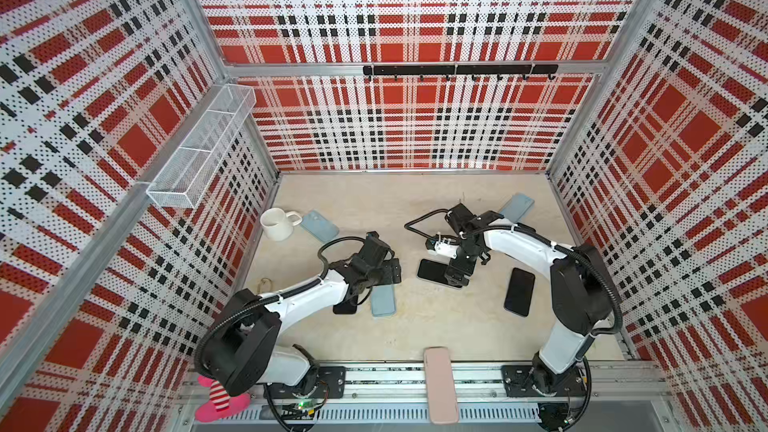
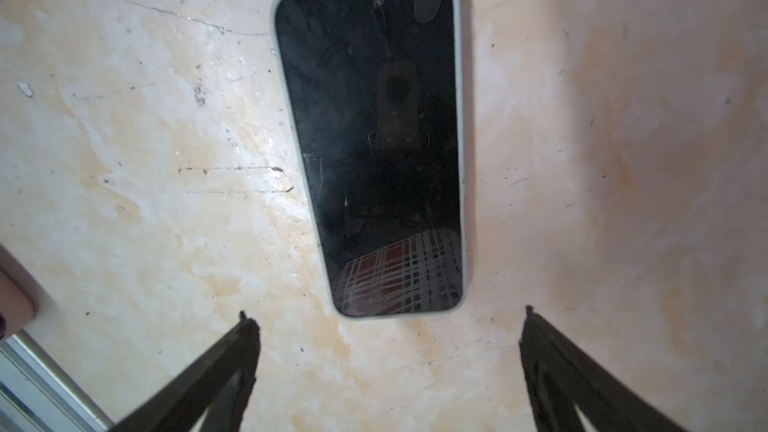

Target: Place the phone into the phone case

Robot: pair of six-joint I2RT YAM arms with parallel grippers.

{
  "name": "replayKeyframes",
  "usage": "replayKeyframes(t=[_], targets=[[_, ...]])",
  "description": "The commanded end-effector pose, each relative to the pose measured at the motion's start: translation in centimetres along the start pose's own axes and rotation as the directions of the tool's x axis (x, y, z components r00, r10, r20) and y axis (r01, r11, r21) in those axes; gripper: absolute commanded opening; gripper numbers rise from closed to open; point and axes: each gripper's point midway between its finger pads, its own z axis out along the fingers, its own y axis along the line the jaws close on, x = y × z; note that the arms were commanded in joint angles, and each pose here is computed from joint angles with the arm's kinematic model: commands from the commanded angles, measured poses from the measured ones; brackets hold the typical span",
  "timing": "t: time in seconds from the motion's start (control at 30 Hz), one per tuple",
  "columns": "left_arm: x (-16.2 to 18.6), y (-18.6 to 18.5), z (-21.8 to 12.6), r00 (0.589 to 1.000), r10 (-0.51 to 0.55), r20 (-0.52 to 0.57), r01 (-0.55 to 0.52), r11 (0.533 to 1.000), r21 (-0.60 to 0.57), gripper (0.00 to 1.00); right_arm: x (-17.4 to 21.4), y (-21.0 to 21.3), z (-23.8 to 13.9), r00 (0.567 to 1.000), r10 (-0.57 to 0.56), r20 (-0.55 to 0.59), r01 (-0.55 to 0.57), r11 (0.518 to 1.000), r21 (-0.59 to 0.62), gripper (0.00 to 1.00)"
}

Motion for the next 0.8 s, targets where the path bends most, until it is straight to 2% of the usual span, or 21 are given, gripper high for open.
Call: replayKeyframes(t=[0.0, 0.23, 0.77], targets=[[-0.8, -1.0, 0.3, 1.000, 0.028, 0.007, -0.028, 0.999, 0.039, 0.89, -1.1, 0.0, 0.2, 0.995, -0.095, 0.004, 0.095, 0.995, -0.005, 1.00], [-1.3, -1.4, 0.8, 0.999, 0.047, 0.009, -0.047, 0.997, 0.054, 0.89, -1.8, 0.2, 1.4, 0.986, -0.164, -0.008, 0.164, 0.986, -0.016, 1.00], [-5.8, 4.5, -1.7, 0.995, -0.028, 0.093, 0.030, 0.999, -0.021, 0.89, -1.4, 0.1, 5.4, 0.981, -0.190, -0.045, 0.187, 0.980, -0.068, 1.00]])
